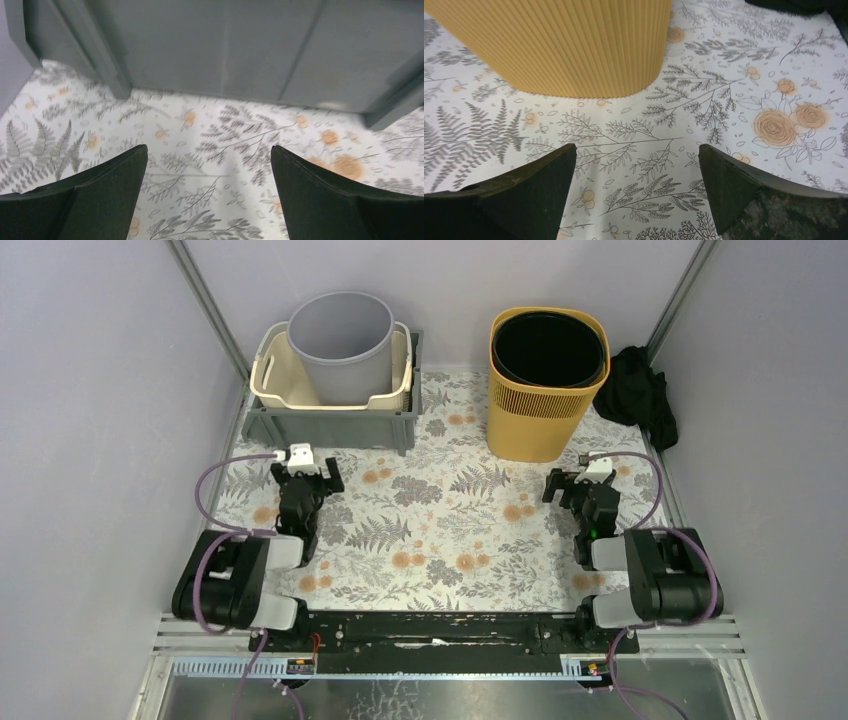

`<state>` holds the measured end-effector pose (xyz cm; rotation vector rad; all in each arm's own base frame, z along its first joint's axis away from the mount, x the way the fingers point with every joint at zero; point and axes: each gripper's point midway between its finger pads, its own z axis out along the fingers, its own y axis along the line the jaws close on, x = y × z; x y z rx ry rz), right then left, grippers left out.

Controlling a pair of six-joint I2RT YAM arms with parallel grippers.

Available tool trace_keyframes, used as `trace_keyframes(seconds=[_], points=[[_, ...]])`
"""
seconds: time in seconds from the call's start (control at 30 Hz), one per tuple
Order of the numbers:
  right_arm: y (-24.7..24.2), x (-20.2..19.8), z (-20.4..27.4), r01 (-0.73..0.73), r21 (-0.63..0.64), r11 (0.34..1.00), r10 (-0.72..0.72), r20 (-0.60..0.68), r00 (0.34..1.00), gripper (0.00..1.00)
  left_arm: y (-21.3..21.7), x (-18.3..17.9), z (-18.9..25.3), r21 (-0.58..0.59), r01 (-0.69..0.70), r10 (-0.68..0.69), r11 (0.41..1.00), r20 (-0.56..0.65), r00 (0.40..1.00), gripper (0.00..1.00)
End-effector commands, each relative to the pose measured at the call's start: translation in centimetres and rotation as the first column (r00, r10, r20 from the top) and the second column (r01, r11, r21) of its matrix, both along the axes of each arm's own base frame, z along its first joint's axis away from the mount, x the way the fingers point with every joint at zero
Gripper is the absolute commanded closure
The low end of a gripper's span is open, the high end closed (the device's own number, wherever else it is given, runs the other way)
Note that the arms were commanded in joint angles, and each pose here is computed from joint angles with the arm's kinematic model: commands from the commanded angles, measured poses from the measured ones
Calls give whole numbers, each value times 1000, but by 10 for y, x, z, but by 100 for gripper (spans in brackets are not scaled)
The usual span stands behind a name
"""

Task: Turn the large container upside down
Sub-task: Pick up the container from the container.

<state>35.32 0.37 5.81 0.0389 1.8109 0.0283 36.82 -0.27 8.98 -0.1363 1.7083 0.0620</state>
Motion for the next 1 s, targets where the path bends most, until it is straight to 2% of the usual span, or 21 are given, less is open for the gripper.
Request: trace_keyframes(seconds=[0.0,0.2,0.33,0.47,0.67,0.77,0.83,0.97], points=[[9,8,54,-64,-19,998,66,98,993,1,-16,7,47,72,26,-30,997,51,998,0],[14,-5,132,-84,5,996,81,200,976,1,-56,1,92,48,131,-136,990,115,984,0],[19,-21,186,-99,76,992,73,289,954,1,-85,-1,129,-8,223,-218,975,167,961,0],[24,-37,235,-110,202,973,39,326,944,1,-106,-2,164,-68,298,-280,952,199,939,0],[31,-50,293,-96,421,902,-18,260,966,1,-129,-10,236,-195,403,-346,894,271,898,0],[49,-59,320,-163,478,863,53,234,971,1,-130,-18,269,-280,408,-335,869,273,902,0],[65,-66,339,-252,490,835,137,258,956,1,-134,-29,296,-299,448,-361,842,305,881,0],[97,-81,361,-456,474,753,316,346,883,1,-122,-57,343,-379,459,-305,804,399,865,0]])
